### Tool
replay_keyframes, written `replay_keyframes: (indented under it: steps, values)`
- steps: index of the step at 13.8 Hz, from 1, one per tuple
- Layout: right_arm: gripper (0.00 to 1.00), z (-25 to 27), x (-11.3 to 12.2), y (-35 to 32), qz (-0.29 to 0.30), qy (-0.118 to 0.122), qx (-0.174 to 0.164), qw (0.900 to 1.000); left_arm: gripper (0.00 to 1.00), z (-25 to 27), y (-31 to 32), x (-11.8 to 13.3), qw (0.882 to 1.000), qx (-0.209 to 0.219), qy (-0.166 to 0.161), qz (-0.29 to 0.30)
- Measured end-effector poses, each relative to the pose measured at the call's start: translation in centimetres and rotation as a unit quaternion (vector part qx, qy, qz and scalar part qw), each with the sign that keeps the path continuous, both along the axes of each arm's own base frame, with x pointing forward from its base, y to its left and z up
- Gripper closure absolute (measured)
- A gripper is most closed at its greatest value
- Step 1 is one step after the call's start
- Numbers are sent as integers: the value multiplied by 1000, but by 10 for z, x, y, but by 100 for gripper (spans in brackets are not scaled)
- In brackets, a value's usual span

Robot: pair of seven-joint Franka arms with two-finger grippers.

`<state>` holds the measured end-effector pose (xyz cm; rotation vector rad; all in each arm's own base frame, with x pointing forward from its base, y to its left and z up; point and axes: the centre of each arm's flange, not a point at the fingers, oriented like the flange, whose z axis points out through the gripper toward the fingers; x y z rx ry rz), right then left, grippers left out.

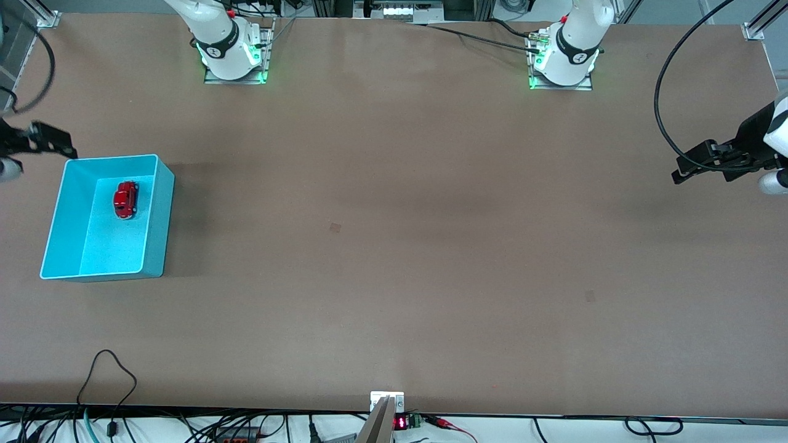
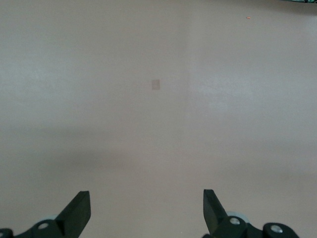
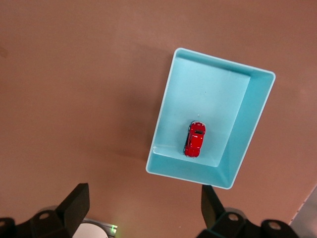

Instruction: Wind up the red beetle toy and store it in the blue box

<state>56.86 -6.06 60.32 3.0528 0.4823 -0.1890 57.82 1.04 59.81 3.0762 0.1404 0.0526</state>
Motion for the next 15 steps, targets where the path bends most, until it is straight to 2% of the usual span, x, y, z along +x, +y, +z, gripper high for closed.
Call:
replay_keyframes:
  steps: [4,7,15]
  values:
    - [0,38,-16,21,5,-3,-1,1000,0,0,-3,0,1000,0,0,-2]
    - [0,37,-16,21,-31,-3,-5,1000,0,0,-3,0,1000,0,0,-3]
    - [0,29,-9,21,-51,-8,4,999,0,0,-4,0,1000,0,0,-4]
